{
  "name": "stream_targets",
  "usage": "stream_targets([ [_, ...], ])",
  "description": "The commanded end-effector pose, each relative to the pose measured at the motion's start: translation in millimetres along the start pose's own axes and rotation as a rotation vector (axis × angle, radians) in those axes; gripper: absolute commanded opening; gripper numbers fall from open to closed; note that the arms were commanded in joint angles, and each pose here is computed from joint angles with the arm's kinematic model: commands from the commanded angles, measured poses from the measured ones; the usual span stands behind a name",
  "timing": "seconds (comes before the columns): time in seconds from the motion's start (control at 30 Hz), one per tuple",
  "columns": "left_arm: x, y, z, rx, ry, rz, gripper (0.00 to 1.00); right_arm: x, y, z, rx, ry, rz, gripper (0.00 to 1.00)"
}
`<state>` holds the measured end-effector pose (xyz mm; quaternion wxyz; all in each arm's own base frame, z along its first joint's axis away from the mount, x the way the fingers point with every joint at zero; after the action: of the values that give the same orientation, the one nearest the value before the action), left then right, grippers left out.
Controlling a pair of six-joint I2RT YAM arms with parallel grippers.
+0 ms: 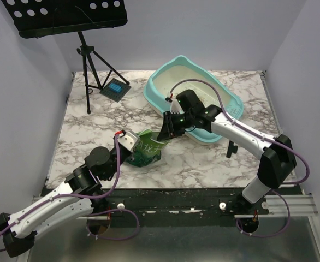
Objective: Fill the litter box with clean litter
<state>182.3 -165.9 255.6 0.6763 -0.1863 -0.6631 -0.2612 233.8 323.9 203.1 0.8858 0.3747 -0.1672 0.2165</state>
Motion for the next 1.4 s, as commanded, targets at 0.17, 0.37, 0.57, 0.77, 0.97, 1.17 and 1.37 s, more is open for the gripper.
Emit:
stream_targets([
  [0.17,17,1,2,0.002,-0.048,0.013,0.0,-49,-17,-48,0.175,0.08,-0.125,0.0],
  [0.37,12,-2,2,-0.021,-0.042,-0.015,0.0,-54,-1,-48,0.366,0.045,-0.132,0.0],
  [0.57,11,-4,3,-0.046,-0.044,-0.045,0.0,-57,20,-35,0.561,0.026,-0.117,0.0],
  [0.77,8,-14,3,-0.116,-0.049,-0.062,0.0,-56,30,-17,0.657,0.003,-0.11,0.0],
  [0.97,9,-22,6,-0.176,-0.074,-0.074,0.0,-57,20,2,0.695,-0.056,-0.114,0.01],
  [1.17,5,-26,4,-0.202,-0.077,-0.082,0.0,-56,0,24,0.712,-0.158,-0.144,0.0],
  [1.37,0,-29,0,-0.217,-0.066,-0.091,0.0,-57,-15,39,0.71,-0.21,-0.159,0.0],
])
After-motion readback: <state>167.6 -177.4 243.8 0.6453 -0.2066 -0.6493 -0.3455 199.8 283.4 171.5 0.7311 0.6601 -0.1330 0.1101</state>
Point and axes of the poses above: each gripper's point midway between its finger pads, its own z axis back along the fingers, its own y axis along the line the jaws close on, x = y × z, the point moved 3 cm from there along z, back along the fingers, and after that the axes turned 5 degrees about z, right-handed, at the moved point
